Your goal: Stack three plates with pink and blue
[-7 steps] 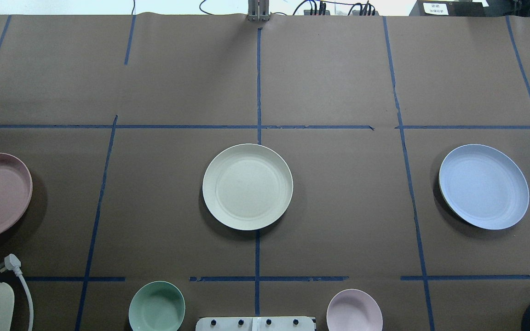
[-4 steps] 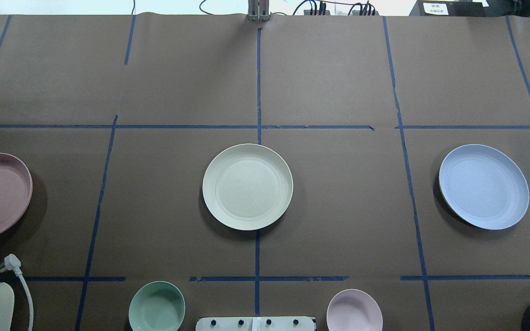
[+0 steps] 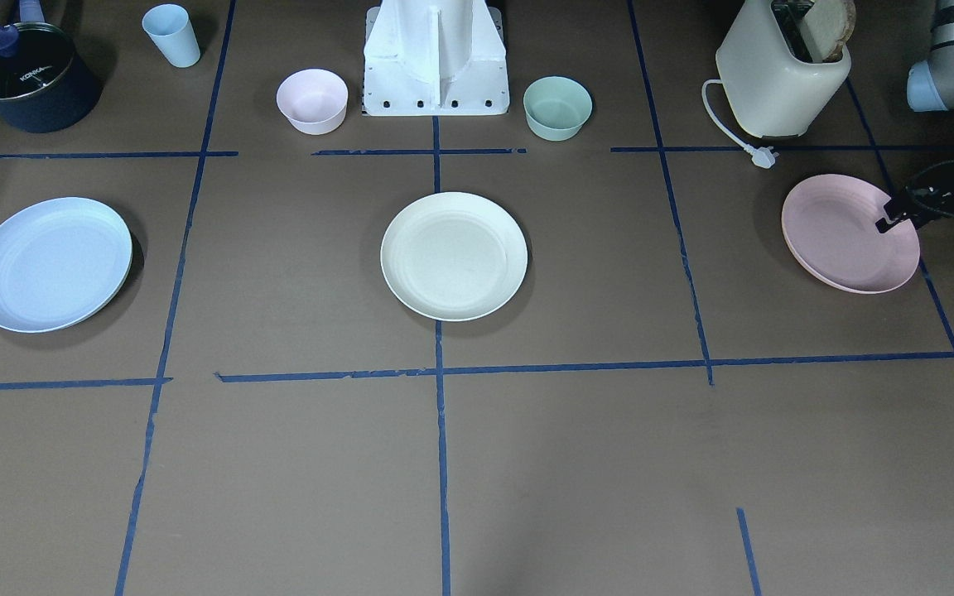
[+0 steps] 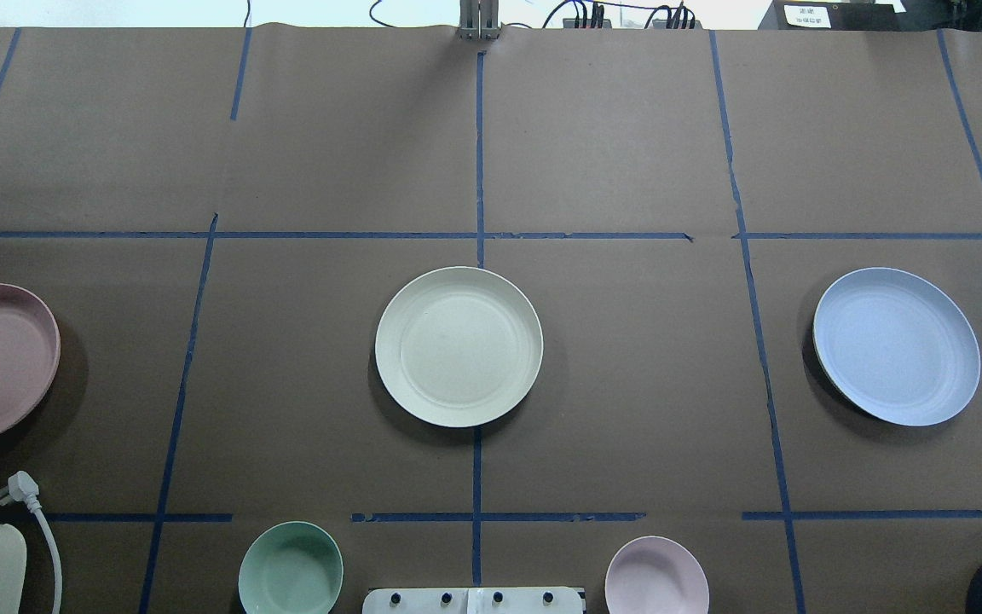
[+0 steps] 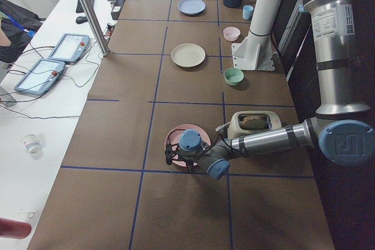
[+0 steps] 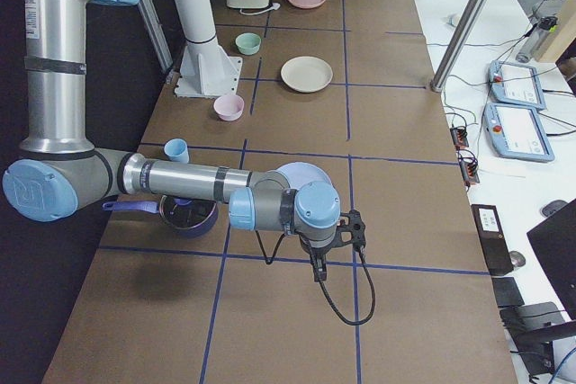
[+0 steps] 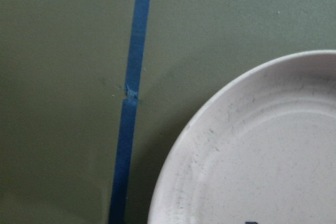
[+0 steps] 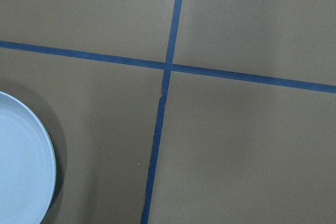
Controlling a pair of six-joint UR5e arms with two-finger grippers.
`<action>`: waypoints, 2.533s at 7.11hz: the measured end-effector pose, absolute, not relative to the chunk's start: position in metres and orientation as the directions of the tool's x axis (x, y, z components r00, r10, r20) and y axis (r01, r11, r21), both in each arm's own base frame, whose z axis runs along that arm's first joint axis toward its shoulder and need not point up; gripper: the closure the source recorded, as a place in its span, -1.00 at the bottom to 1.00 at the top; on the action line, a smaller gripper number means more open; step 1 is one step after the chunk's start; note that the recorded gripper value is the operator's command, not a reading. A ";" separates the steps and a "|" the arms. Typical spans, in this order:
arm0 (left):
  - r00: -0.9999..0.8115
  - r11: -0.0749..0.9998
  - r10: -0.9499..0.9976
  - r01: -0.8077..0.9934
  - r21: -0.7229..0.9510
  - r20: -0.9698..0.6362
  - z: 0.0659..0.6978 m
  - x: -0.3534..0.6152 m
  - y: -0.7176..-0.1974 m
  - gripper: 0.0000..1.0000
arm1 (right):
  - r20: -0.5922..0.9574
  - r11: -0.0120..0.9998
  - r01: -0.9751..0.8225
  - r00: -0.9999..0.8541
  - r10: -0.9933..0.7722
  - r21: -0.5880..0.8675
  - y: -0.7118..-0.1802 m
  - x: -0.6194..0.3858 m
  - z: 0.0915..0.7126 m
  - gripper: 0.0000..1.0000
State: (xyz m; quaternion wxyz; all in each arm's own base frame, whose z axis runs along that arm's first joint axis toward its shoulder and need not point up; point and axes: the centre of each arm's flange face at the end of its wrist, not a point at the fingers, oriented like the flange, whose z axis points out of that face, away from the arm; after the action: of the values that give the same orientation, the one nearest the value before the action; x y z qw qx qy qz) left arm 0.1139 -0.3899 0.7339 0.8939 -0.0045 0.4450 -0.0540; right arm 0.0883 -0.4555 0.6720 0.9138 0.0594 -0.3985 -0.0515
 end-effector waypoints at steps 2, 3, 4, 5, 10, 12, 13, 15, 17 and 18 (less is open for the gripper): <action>0.596 0.994 -0.102 0.090 -0.060 -0.796 0.735 0.112 -0.387 1.00 | 0.722 0.987 0.047 0.677 -0.146 0.155 -0.456 0.088 0.670 -1.00; 0.580 0.994 -0.103 0.080 -0.069 -0.808 0.731 0.112 -0.387 1.00 | 0.722 0.986 0.047 0.676 -0.148 0.158 -0.456 0.088 0.668 -1.00; 0.550 0.994 -0.111 0.071 -0.087 -0.828 0.725 0.109 -0.388 1.00 | 0.721 0.985 0.047 0.676 -0.151 0.163 -0.457 0.088 0.665 -1.00; 0.508 0.990 -0.138 0.073 -0.117 -0.850 0.718 0.098 -0.392 1.00 | 0.719 0.984 0.047 0.677 -0.158 0.173 -0.458 0.088 0.659 -1.00; 0.426 0.960 -0.274 0.165 -0.224 -0.862 0.502 0.075 -0.473 1.00 | 0.711 0.979 0.047 0.680 -0.179 0.200 -0.462 0.088 0.645 -1.00; 0.422 0.930 -0.363 0.226 -0.291 -0.831 0.396 0.146 -0.482 1.00 | 0.713 0.981 0.049 0.680 -0.171 0.189 -0.458 0.088 0.652 -1.00; 0.425 0.918 -0.392 0.245 -0.313 -0.816 0.354 0.207 -0.475 1.00 | 0.716 0.983 0.044 0.679 -0.162 0.180 -0.457 0.088 0.654 -1.00; 0.390 0.898 -0.434 0.266 -0.352 -0.812 0.298 0.309 -0.442 1.00 | 0.722 0.986 0.028 0.677 -0.138 0.163 -0.457 0.087 0.653 -1.00; 0.320 0.885 -0.458 0.256 -0.390 -0.830 0.264 0.386 -0.408 1.00 | 0.737 0.987 0.021 0.662 -0.135 0.162 -0.458 0.086 0.650 -1.00; 0.301 0.882 -0.463 0.253 -0.398 -0.834 0.256 0.414 -0.402 1.00 | 0.740 0.987 0.020 0.658 -0.135 0.162 -0.458 0.085 0.650 -1.00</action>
State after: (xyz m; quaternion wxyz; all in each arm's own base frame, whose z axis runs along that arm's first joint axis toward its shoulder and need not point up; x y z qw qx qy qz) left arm 0.4139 -0.4022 0.2562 0.8008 -0.0960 0.5474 -0.2233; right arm 0.0853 -0.4579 0.6498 0.9079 0.0699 -0.4111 -0.0429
